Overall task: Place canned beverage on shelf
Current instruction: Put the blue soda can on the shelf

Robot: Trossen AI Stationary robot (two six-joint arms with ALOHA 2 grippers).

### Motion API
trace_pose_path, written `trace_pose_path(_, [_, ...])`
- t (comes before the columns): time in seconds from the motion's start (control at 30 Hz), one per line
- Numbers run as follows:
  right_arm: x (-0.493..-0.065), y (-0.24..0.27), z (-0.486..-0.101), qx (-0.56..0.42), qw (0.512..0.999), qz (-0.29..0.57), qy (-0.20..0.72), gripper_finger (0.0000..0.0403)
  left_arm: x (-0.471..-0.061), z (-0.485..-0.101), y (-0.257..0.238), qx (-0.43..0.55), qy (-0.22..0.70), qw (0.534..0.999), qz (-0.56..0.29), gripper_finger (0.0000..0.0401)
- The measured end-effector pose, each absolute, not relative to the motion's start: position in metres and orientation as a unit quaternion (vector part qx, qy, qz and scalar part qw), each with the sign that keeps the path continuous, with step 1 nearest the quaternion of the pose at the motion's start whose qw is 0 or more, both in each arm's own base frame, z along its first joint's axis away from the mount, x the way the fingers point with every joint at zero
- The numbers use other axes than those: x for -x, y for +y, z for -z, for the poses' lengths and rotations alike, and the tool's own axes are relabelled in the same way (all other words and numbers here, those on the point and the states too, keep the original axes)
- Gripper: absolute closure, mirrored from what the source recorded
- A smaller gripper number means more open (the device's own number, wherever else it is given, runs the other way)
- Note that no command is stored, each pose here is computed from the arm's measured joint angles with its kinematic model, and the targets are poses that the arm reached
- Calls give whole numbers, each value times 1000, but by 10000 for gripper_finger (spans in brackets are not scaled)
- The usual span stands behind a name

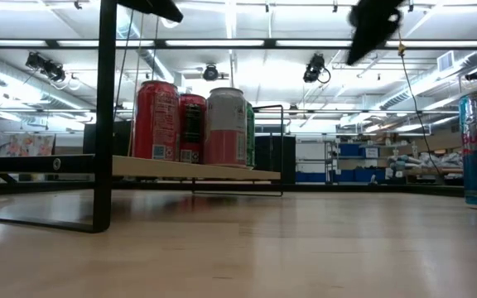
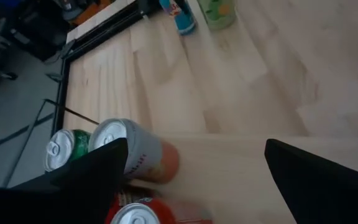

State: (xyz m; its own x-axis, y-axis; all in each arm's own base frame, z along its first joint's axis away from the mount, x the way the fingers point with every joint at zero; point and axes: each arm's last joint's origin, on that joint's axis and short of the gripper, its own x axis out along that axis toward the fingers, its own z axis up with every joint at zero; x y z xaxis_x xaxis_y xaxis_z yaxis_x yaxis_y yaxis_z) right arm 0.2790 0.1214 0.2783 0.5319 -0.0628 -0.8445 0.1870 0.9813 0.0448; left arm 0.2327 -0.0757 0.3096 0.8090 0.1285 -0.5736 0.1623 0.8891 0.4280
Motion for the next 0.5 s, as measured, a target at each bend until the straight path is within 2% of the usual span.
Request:
trace_pose_path(0.2, [-262,117,-293,-69,811,163,557,56,-234,-310,-74,-208,307,929,-11,10])
trace_pose_path(0.33, [-244,106,-294,-72,773,195,600,56,-233,-309,-73,-182,312,932,-21,10])
trace_pose_path(0.5, [-224,97,-294,-104,765,209,601,56,-231,-307,-72,-170,323,930,-32,10])
